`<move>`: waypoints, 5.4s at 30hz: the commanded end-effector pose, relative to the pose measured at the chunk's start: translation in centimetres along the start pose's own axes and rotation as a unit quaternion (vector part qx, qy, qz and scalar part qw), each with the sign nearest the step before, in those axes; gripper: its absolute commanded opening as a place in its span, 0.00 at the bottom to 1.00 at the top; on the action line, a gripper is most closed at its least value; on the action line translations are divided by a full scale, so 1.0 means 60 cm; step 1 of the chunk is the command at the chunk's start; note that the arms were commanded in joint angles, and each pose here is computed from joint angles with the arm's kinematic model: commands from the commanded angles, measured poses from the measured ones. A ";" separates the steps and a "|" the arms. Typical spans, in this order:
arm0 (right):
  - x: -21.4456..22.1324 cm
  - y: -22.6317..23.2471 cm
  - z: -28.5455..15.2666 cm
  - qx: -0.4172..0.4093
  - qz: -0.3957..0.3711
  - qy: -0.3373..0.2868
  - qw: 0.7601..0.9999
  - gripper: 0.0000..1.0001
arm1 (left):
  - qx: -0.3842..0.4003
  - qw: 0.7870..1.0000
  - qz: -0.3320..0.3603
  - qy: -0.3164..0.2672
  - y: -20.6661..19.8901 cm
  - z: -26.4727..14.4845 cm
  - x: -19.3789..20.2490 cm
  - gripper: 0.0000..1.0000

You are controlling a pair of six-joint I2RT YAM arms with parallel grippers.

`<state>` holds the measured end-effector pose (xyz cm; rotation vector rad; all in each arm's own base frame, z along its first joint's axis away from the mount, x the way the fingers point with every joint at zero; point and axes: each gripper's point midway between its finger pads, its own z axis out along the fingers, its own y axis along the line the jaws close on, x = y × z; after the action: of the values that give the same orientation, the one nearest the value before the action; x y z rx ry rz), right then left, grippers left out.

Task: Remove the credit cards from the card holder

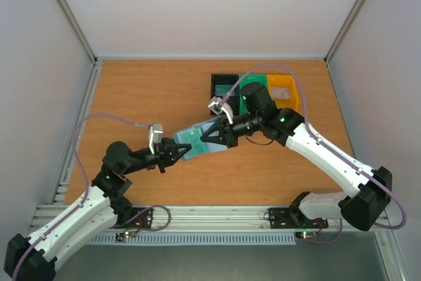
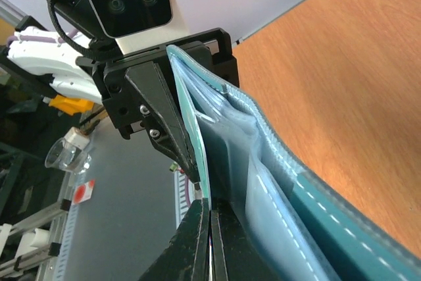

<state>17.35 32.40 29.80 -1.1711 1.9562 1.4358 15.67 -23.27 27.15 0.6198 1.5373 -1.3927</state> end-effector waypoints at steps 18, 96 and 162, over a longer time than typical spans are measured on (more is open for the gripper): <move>-0.001 0.011 -0.030 -0.003 -0.007 0.010 1.000 0.01 | 0.017 0.999 0.024 -0.025 -0.019 -0.001 -0.025 0.00; 0.076 0.050 0.085 0.085 -0.158 0.228 0.957 0.01 | 0.146 0.963 0.127 0.185 -0.081 -0.027 0.014 0.57; -0.071 -0.153 0.198 0.362 -0.551 0.129 0.741 0.01 | -0.386 0.677 -0.601 -0.174 0.243 -0.135 -0.013 0.00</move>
<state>25.21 43.80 21.46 -1.7146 1.2340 -0.0736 25.74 -12.32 20.52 -1.3676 2.0308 -1.3297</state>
